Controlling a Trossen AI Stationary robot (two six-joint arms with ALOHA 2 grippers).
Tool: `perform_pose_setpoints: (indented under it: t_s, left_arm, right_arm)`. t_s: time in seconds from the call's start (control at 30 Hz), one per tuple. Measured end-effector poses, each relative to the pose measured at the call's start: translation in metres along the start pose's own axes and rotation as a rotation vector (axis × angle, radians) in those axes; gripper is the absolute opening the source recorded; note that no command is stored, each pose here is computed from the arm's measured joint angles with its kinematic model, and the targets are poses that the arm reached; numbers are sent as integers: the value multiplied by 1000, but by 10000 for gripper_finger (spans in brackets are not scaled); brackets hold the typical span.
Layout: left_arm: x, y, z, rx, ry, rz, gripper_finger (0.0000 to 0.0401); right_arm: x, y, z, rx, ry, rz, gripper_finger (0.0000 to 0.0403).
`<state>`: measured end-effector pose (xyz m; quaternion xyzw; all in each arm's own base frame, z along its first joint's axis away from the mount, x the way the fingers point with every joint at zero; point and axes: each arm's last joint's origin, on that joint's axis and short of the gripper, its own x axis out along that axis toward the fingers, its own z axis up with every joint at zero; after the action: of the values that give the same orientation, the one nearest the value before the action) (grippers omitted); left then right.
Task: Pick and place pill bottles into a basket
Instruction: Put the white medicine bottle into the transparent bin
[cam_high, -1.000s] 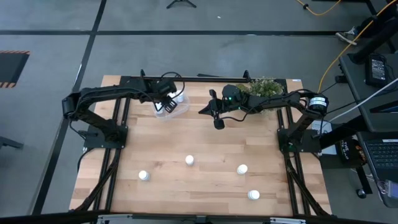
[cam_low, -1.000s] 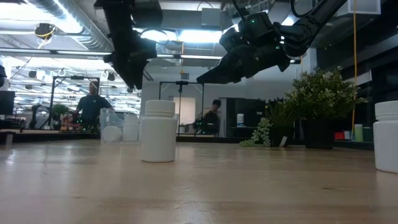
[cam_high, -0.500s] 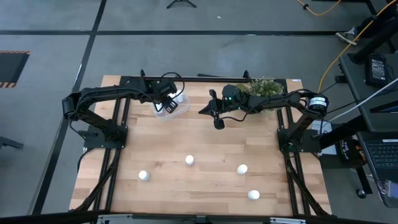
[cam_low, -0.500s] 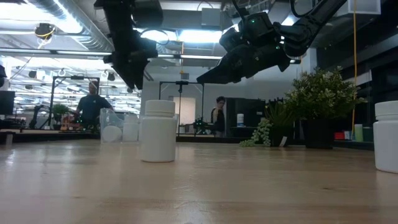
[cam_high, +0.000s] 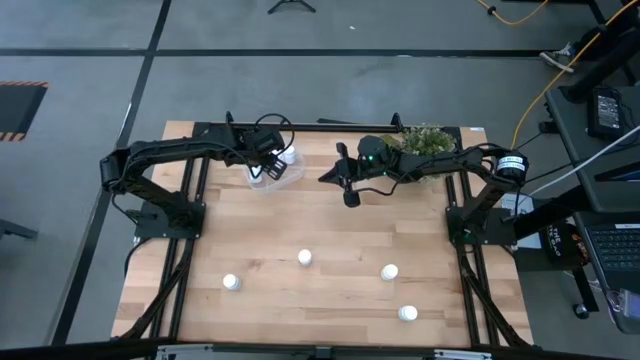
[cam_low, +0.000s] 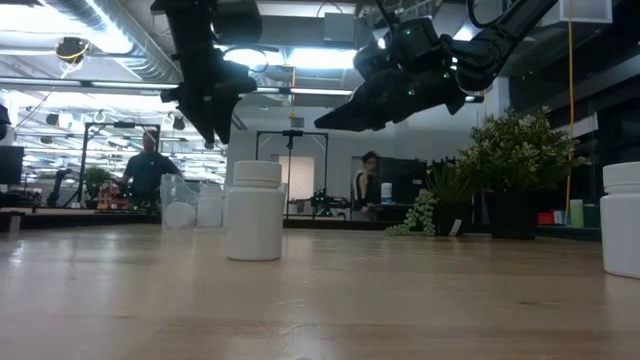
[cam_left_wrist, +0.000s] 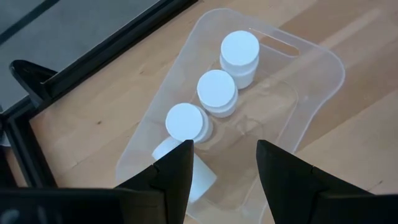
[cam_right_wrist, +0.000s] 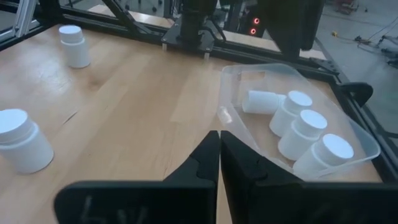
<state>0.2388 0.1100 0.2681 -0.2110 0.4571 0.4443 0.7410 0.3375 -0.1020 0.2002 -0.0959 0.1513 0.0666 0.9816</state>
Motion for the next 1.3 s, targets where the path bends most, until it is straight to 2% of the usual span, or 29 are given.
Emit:
perform_pose_setpoints:
  t_s: [0.33, 0.67, 0.9, 1.03, 1.17, 1.3]
  left_arm:
    - [0, 0, 0, 102, -1, 1, 174]
    - [0, 0, 0, 78, -4, 6, 246]
    - [0, 0, 0, -8, -5, 5, 271]
    - [1, 1, 0, -139, 11, -8, 270]
    - [2, 3, 0, -213, 59, -51, 268]
    - [5, 7, -3, -232, 102, -5, 267]
  right_arm:
    - [0, -1, 4, -16, -38, -13, 18]
    - [4, 8, 7, -21, -43, 14, 20]
    - [7, 16, 9, -29, -47, 40, 20]
    - [8, 19, 10, -31, -48, 47, 20]
    - [8, 19, 10, -31, -48, 47, 20]
    - [8, 19, 10, -30, -48, 47, 20]
